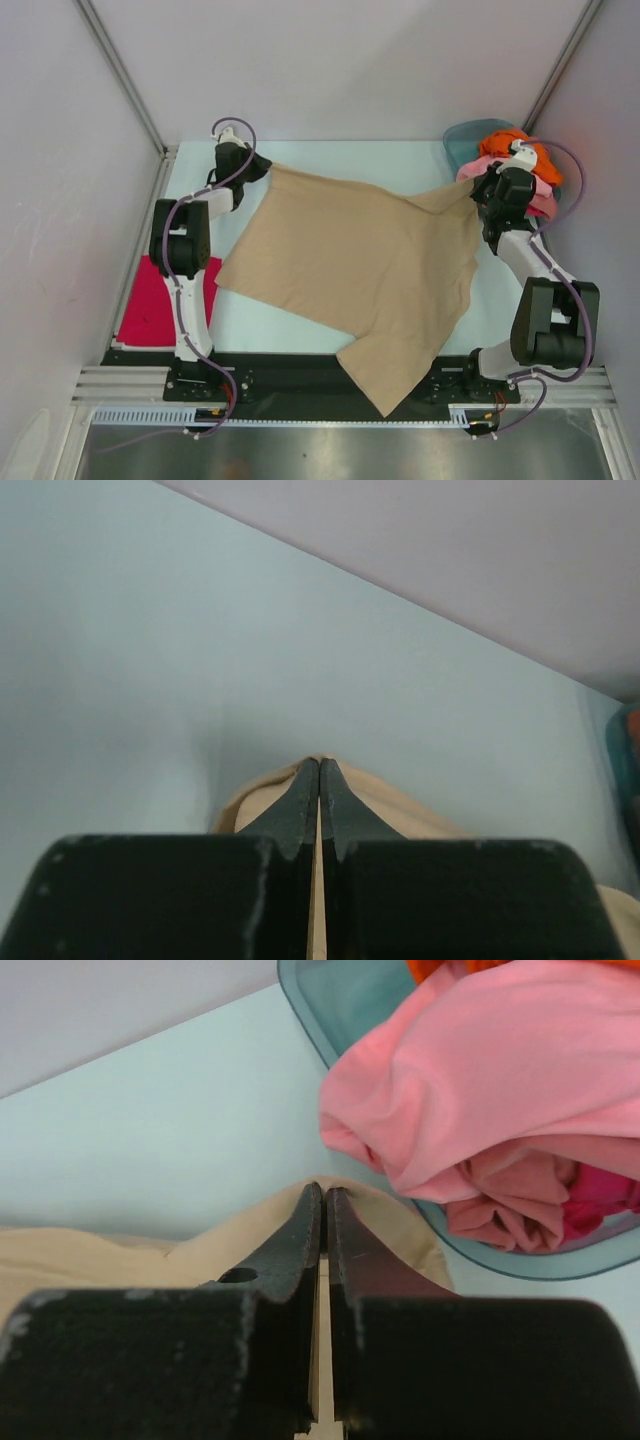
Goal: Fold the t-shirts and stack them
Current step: Flatten the tshirt out, then fold the tshirt
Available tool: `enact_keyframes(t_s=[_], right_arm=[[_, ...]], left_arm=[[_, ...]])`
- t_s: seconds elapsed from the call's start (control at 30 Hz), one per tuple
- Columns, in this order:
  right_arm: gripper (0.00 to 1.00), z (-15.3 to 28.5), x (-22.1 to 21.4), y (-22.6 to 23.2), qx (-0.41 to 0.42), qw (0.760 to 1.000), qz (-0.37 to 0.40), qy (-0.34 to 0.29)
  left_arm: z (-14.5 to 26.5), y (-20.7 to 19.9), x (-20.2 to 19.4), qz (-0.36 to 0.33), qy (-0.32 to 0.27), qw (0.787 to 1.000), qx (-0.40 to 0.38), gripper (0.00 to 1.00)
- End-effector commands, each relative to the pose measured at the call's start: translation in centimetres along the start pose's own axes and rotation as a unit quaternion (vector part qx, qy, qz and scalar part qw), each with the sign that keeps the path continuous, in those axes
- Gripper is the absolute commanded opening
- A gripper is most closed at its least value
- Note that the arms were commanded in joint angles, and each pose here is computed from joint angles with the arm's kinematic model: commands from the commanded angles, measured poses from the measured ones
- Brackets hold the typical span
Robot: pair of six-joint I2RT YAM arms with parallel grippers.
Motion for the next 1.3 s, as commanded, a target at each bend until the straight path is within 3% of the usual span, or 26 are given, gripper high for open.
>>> enact_keyframes(t_s=[0.0,0.3,0.63,0.83,1.07,1.27], right_arm=[[0.0,-0.8,3.2,1.5,0.064,0.996,-0.01,-0.063],[0.0,0.2,1.8,1.1,0.037,0.998,-0.04,-0.015],[0.0,5.4,1.7,1.3,0.024,0.996,-0.08,0.019],[0.0,6.7,0.6,0.9,0.02,0.995,-0.082,0.043],[0.0,8.7,6.0,2.6,0.06,0.994,-0.086,-0.02],[0.0,12.3,14.5,5.1,0.109,0.984,-0.075,-0.116]], left_arm=[[-0.6,-3.8,5.2,-0.008,-0.073,0.994,-0.086,0.0],[-0.7,-2.9,3.3,0.002,-0.028,0.996,-0.085,0.0],[0.9,-2.7,2.2,0.025,0.042,0.997,-0.059,0.0],[2.2,-2.5,2.0,0.042,0.055,0.996,-0.063,0.0],[8.4,-7.6,7.5,0.009,-0.006,0.994,-0.109,0.0],[20.1,-14.8,15.3,-0.074,-0.126,0.979,-0.141,0.0]])
Point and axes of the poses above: each gripper's point midway between its finger pads, its own z axis back along the fingers, its own y axis along the line the jaws close on, x = y × z, the point moved 10 cm from there along z, back along the fingers
